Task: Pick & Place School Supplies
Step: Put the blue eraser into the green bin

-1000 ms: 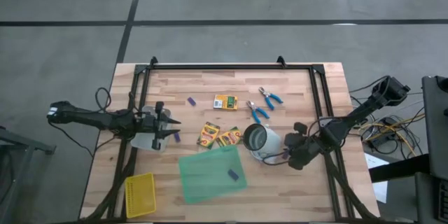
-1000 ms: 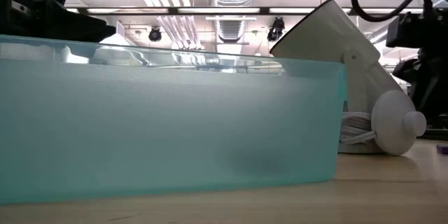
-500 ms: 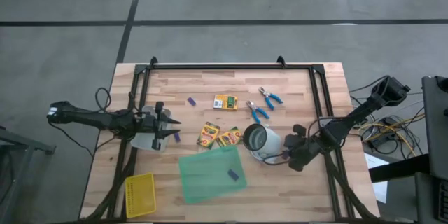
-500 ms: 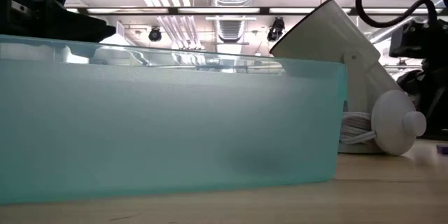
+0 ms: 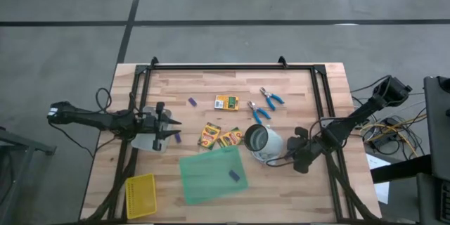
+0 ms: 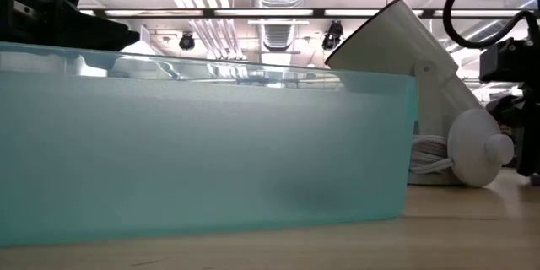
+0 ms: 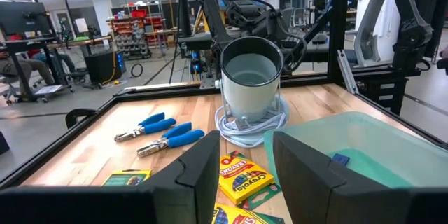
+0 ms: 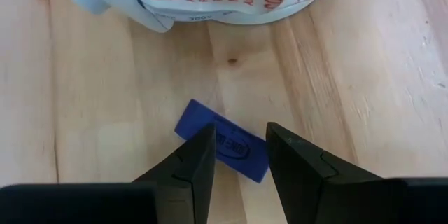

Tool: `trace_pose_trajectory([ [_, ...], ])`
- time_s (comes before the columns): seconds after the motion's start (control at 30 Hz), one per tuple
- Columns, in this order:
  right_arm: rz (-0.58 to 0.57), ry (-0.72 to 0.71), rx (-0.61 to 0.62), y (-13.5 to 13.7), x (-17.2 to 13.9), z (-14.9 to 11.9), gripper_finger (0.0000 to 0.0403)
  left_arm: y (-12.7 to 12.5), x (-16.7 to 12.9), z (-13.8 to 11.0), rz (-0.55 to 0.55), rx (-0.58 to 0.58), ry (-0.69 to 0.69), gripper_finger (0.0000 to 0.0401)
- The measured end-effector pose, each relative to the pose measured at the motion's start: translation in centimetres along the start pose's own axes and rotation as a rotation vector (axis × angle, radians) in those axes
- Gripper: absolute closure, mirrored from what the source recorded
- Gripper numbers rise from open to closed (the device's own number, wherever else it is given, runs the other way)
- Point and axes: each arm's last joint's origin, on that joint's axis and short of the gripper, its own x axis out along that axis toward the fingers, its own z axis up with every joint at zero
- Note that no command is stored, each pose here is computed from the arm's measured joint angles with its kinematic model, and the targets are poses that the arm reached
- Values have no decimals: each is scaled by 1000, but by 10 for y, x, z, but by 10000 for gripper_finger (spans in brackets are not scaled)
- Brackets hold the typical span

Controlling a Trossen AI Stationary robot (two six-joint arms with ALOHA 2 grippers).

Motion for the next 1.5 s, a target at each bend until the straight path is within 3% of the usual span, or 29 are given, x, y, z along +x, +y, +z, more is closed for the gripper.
trace_pose_trajectory([
  [0.3,51,52,-101,3,-3,0,280,0,0,0,0,0,0,262],
  [0.63,157,228,-94,8,-15,1,280,0,0,0,0,0,0,262],
  [0.87,193,169,-113,11,-25,7,280,0,0,-1,0,1,6,262],
  [1.0,199,139,-181,9,-33,9,280,0,0,-1,0,1,5,262],
  [1.5,103,134,-300,8,-24,-8,280,0,0,-1,0,0,5,262],
])
